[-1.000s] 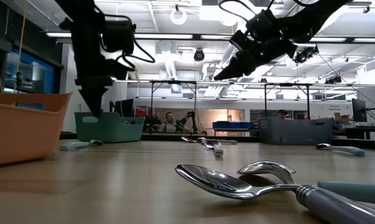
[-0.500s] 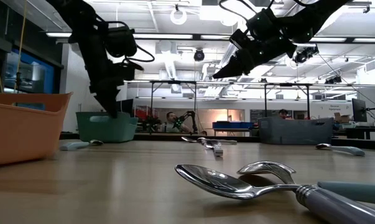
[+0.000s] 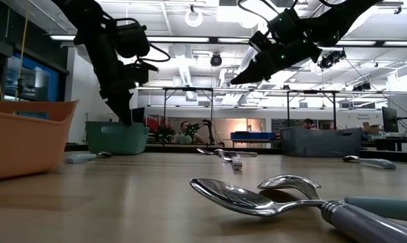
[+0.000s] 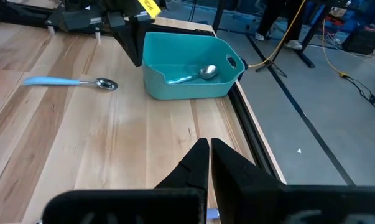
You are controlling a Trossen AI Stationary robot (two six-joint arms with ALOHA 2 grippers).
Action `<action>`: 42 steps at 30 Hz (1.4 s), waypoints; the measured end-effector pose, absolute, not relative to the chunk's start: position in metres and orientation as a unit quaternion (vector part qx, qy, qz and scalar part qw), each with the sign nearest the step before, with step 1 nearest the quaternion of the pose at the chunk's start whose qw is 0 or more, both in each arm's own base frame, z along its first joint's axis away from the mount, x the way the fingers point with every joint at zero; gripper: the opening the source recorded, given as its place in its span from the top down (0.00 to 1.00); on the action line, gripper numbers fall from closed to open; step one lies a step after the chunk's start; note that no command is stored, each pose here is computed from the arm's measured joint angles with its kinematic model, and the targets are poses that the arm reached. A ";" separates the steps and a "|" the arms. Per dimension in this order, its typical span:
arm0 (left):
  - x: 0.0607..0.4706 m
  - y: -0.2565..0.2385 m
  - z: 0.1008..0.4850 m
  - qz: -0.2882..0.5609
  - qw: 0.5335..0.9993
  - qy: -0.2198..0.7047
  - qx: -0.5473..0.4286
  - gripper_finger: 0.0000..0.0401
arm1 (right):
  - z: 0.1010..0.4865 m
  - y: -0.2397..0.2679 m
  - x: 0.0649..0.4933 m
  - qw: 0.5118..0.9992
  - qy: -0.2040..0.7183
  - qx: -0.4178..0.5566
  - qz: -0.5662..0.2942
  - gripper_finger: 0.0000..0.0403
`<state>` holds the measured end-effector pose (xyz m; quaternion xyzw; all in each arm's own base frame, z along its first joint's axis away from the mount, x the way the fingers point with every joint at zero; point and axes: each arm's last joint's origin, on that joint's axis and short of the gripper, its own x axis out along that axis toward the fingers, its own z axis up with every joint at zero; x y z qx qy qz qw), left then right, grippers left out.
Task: Sort silverware by color (type)
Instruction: Put the blue spoon into the green bin
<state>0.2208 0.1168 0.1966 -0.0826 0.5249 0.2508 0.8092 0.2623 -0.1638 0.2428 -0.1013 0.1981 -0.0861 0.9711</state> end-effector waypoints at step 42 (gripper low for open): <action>0.238 0.049 0.157 0.088 0.979 0.185 -0.016 1.00 | 0.188 -0.104 0.261 0.975 0.165 -0.048 -0.138 1.00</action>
